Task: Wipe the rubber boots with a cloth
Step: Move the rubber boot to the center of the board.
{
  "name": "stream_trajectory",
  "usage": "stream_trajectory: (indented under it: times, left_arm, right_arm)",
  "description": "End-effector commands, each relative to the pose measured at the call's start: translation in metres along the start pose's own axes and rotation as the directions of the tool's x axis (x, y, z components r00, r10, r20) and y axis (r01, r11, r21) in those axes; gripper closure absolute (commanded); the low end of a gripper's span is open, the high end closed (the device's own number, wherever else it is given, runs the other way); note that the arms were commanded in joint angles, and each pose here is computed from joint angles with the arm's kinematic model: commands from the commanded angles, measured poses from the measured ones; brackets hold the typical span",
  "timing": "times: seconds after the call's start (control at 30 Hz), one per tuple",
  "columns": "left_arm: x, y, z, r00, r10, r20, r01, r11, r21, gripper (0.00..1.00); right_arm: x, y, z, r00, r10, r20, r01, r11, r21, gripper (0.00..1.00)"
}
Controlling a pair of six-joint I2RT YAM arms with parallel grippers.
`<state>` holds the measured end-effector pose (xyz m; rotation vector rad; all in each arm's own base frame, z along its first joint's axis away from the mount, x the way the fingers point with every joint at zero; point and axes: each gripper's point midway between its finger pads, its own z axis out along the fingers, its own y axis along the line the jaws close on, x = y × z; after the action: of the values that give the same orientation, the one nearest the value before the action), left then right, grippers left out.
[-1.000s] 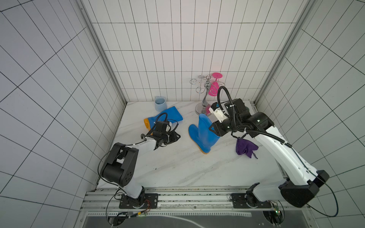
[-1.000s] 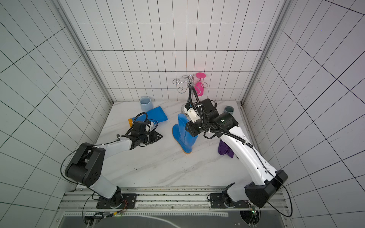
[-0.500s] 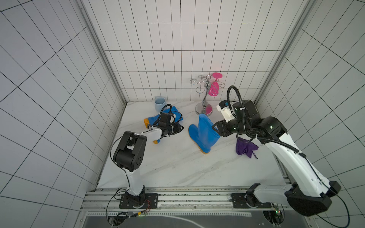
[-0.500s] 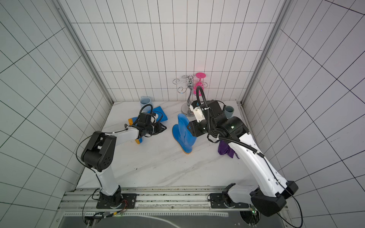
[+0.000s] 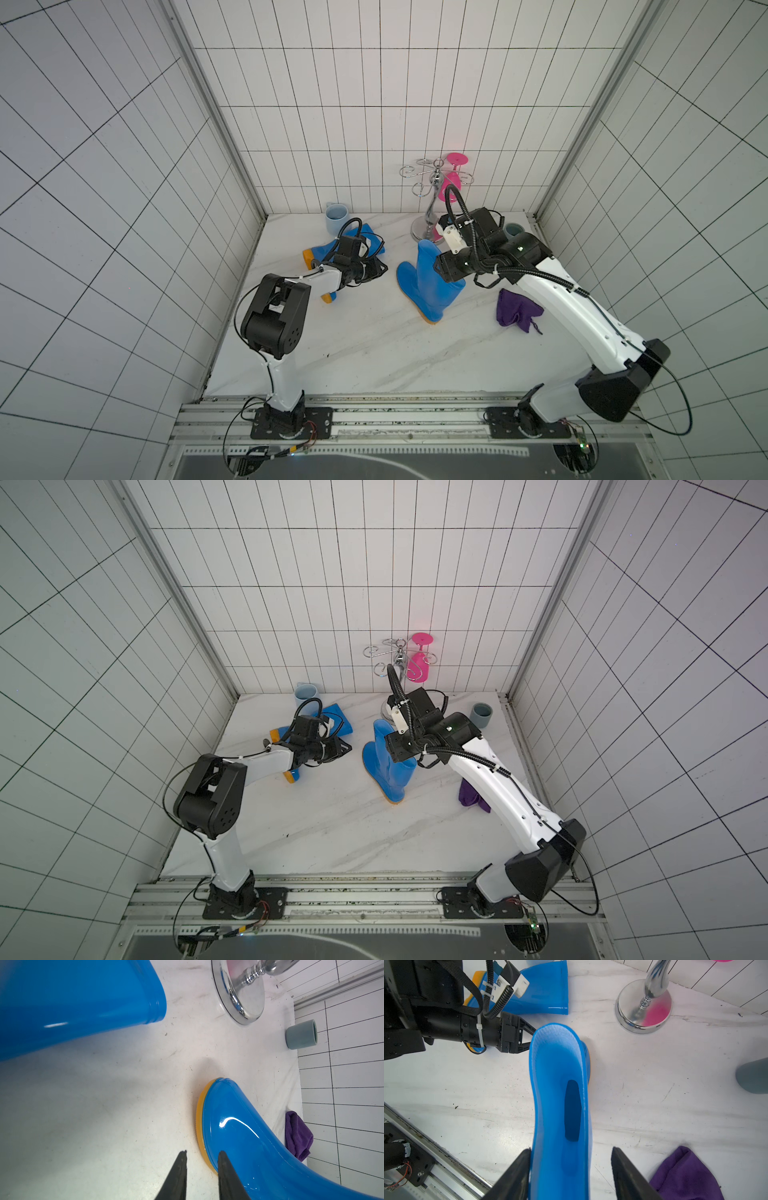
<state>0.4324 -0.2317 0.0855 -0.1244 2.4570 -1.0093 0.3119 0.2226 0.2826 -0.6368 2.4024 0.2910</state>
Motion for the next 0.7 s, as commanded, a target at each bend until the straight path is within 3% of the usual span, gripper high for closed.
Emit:
stream_trajectory:
  times: [0.0, 0.33, 0.67]
  left_arm:
    - [-0.005, -0.001, -0.004, 1.0, 0.001, 0.012, -0.001, 1.0, 0.01, 0.73]
    - [-0.003, 0.001, -0.003, 1.0, -0.002, 0.005, 0.002, 1.0, 0.008, 0.72]
    - [-0.002, 0.004, -0.002, 1.0, -0.004, -0.005, 0.004, 1.0, 0.007, 0.72]
  right_arm:
    - [-0.021, 0.005, -0.014, 0.997, -0.037, 0.069, 0.038, 0.999, -0.01, 0.42]
    - [0.003, 0.0, -0.001, 0.995, -0.094, -0.038, 0.095, 0.995, 0.011, 0.98]
    - [-0.007, -0.039, -0.013, 0.986, -0.168, -0.017, 0.167, 0.957, 0.238, 1.0]
